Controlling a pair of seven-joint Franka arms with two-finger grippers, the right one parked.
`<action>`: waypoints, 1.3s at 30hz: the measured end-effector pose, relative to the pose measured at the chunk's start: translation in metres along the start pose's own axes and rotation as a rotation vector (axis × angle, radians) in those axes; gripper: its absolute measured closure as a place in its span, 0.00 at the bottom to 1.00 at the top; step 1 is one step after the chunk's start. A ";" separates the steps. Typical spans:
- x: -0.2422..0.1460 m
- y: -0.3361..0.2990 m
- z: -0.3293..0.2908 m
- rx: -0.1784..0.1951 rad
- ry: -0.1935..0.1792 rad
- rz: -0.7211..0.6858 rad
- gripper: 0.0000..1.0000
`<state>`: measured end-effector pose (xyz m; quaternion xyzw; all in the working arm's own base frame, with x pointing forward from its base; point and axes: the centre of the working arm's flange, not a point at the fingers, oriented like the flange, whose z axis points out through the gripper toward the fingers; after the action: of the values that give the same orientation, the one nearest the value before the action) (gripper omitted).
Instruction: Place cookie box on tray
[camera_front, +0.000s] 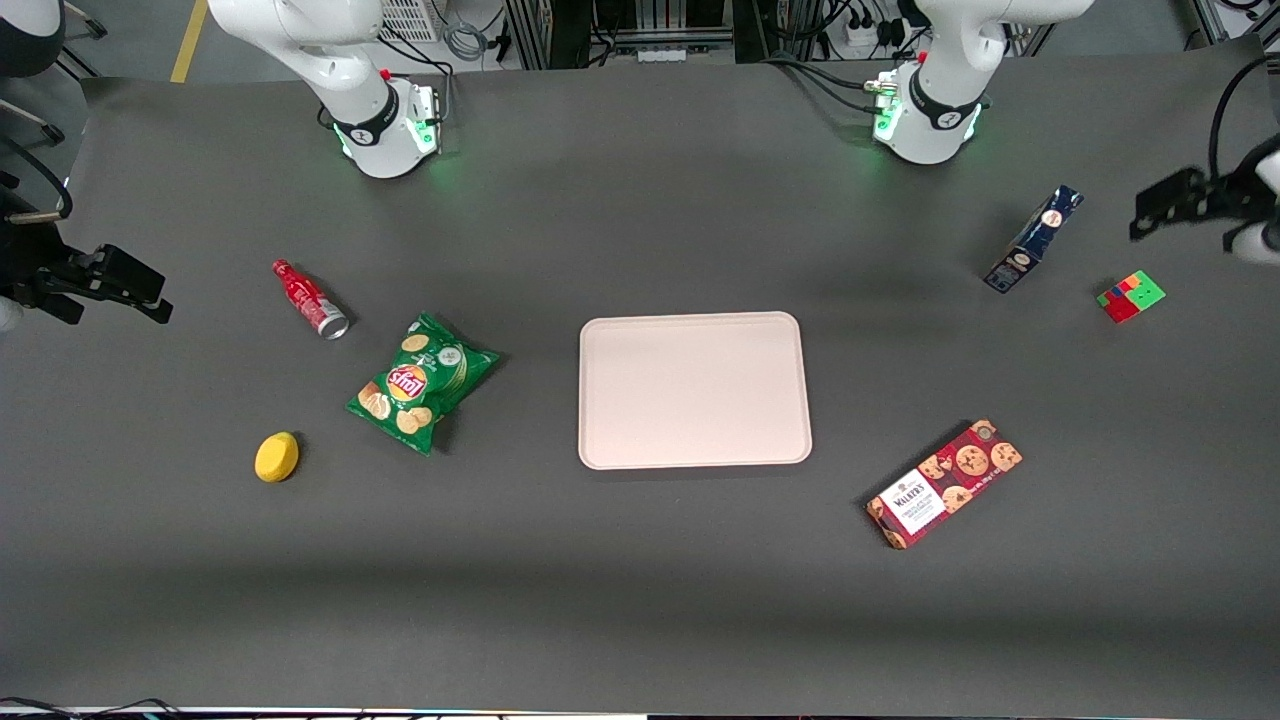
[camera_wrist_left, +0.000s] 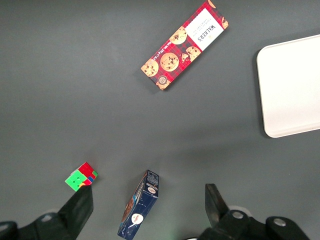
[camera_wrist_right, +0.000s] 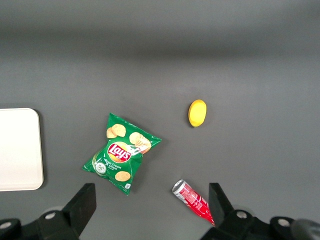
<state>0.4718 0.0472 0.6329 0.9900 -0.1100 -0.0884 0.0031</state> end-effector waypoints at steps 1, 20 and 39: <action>-0.010 0.000 -0.004 0.002 -0.015 0.015 0.00; -0.159 -0.060 0.142 -0.066 -0.054 0.208 0.00; -0.119 -0.040 0.299 0.005 0.053 0.309 0.00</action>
<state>0.3140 0.1163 0.3585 0.9633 -0.2611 -0.0605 0.0172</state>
